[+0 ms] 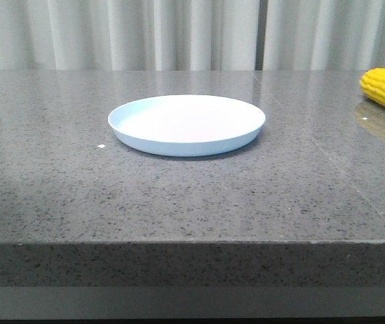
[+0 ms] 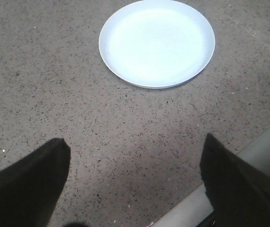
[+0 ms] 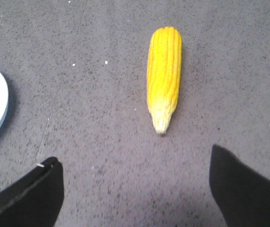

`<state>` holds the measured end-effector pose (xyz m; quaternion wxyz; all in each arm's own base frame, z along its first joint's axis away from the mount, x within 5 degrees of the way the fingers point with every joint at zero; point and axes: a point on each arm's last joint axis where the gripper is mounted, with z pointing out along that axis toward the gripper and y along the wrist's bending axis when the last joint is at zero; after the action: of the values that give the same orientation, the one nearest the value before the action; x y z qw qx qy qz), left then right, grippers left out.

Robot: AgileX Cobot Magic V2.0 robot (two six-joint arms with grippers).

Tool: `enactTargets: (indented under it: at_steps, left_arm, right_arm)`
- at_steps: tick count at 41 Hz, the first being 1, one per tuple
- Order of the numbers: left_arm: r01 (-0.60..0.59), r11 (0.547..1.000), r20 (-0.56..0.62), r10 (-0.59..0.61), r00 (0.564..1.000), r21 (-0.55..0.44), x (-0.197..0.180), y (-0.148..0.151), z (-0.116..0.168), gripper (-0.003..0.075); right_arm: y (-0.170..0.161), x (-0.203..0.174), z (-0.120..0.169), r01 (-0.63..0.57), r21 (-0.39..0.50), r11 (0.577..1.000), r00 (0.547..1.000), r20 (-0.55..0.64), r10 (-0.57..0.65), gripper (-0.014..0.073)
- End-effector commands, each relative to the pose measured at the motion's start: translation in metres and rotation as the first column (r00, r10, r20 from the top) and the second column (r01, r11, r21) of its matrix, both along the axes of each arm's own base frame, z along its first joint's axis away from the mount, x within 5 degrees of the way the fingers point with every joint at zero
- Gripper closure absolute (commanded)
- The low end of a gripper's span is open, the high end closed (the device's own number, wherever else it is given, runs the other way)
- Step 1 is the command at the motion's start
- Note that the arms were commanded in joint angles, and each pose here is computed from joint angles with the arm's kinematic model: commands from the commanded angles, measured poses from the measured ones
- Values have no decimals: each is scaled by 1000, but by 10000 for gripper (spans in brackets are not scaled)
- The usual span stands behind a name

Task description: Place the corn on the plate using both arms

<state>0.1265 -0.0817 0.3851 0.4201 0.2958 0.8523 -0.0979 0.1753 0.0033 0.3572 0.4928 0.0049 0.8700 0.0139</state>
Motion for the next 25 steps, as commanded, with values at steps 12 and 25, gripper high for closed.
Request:
enactTargets:
  at_steps: [12, 25]
  left_arm:
    - [4, 998, 86, 2, 996, -70, 0, -2, 15, 166]
    - [4, 998, 86, 2, 996, -70, 0, -2, 15, 166]
  right_arm:
    - [-10, 85, 29, 14, -167, 986, 999, -48, -22, -50]
    - [-23, 140, 21, 78, -130, 989, 991, -103, -91, -50]
